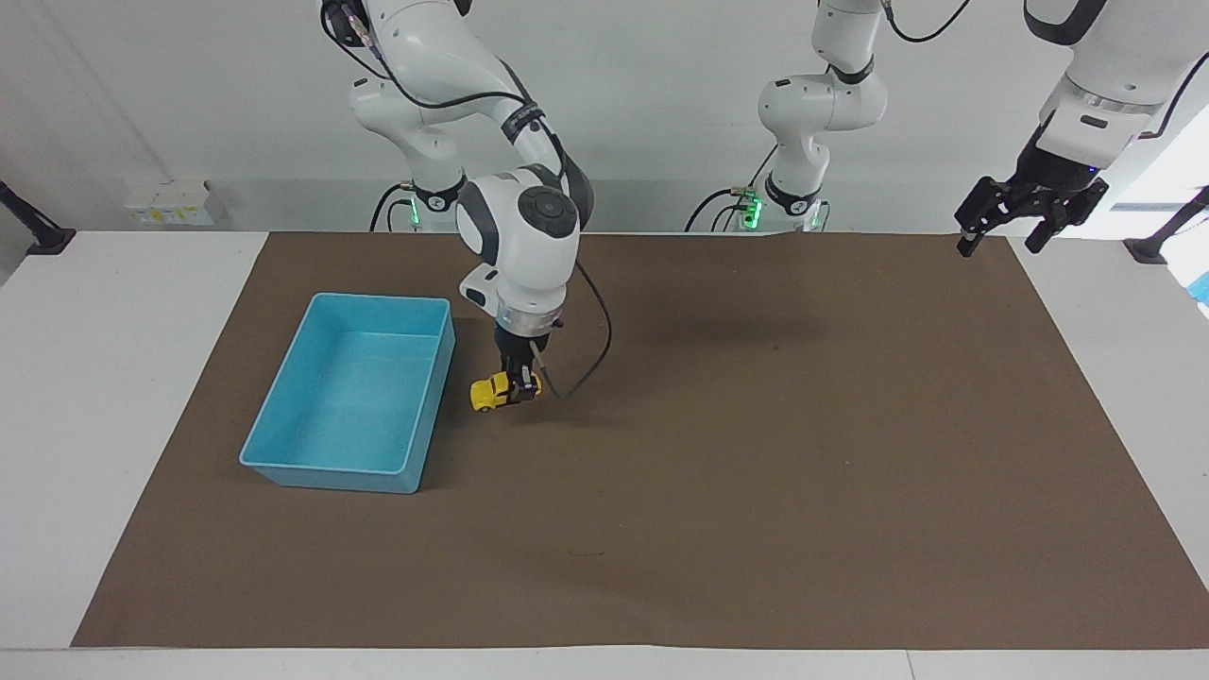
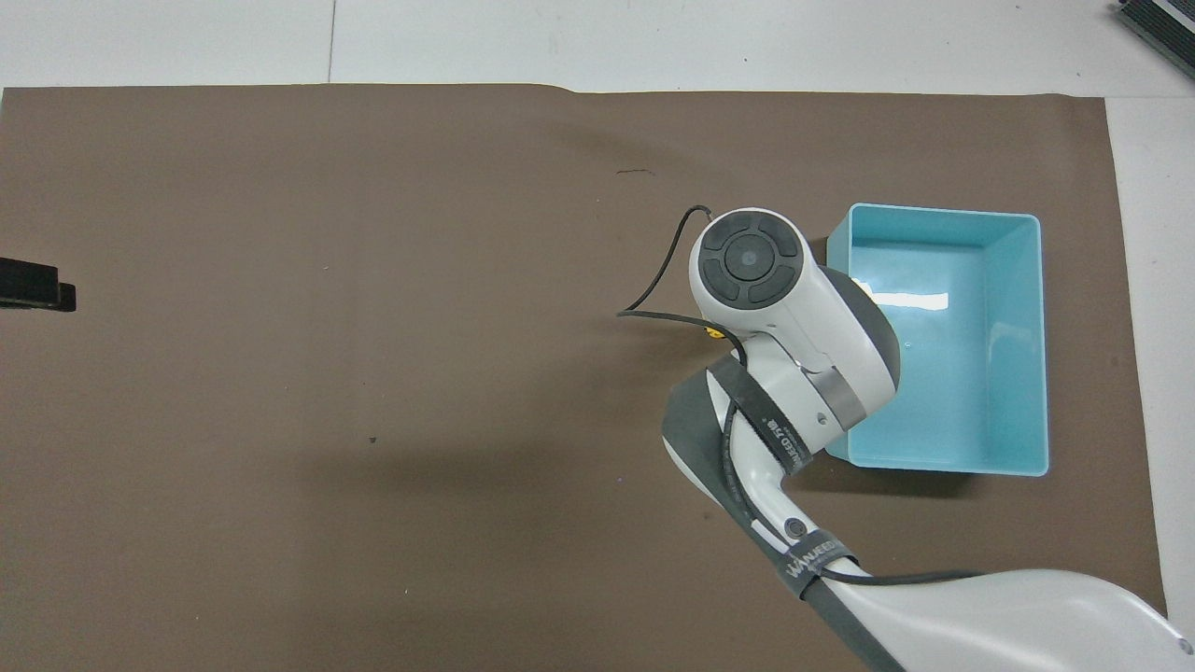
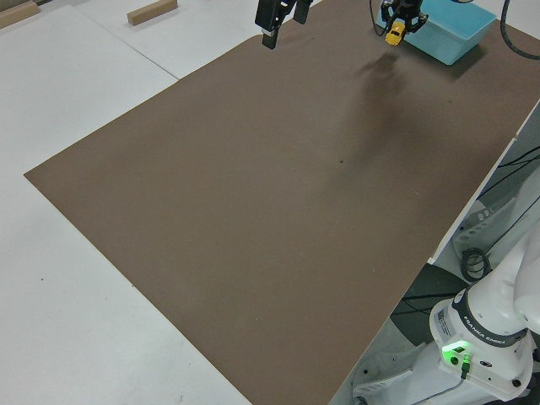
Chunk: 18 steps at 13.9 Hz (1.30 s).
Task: Wind up and store yellow beetle car
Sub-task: 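Grasp the yellow car with the right gripper and lift it, then carry the car into the blue box and lower it with the right gripper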
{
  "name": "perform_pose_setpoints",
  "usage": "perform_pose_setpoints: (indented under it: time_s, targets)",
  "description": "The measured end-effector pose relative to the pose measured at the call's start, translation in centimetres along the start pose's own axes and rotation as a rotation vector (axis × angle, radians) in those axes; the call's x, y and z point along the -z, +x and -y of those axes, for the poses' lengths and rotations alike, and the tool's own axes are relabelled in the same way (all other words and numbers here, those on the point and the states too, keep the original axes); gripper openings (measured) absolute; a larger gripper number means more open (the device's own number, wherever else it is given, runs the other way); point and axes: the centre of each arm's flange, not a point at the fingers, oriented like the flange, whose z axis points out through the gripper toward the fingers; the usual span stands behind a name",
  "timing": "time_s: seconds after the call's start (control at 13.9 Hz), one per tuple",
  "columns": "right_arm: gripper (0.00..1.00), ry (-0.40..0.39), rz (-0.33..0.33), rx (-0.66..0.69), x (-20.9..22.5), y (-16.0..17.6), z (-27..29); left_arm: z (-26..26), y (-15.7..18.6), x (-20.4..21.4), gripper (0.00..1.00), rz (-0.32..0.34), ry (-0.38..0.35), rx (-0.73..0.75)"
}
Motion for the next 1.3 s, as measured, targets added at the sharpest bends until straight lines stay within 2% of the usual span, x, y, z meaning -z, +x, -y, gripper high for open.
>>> perform_pose_setpoints:
  time_s: [0.14,0.36,0.51,0.65,0.87,1.01,1.3]
  targets:
    - [0.45,0.021,0.024,0.088,2.9,2.5,-0.6,0.0,-0.1,0.0,1.0,0.005,0.0,0.001]
    - [0.45,0.03,0.026,0.246,5.5,5.1,-1.6,0.2,-0.1,0.0,1.0,0.006,0.0,0.004]
    - [0.45,0.03,0.032,0.358,6.1,6.2,-2.0,0.3,-0.1,0.0,1.0,0.006,0.0,0.004]
    - [0.45,0.042,0.065,0.443,6.4,7.6,-2.2,0.2,-0.1,0.0,1.0,0.006,0.0,0.004]
    - [0.45,0.058,0.103,0.542,6.7,10.7,-2.8,0.2,-0.1,0.0,1.0,0.006,0.0,0.004]
    - [0.45,0.07,0.106,0.647,7.2,12.6,-3.3,0.2,-0.1,0.0,1.0,0.006,0.0,0.004]
    - [0.45,0.099,0.153,0.843,7.9,17.2,-5.0,0.2,-0.1,0.0,1.0,0.006,0.0,0.004]
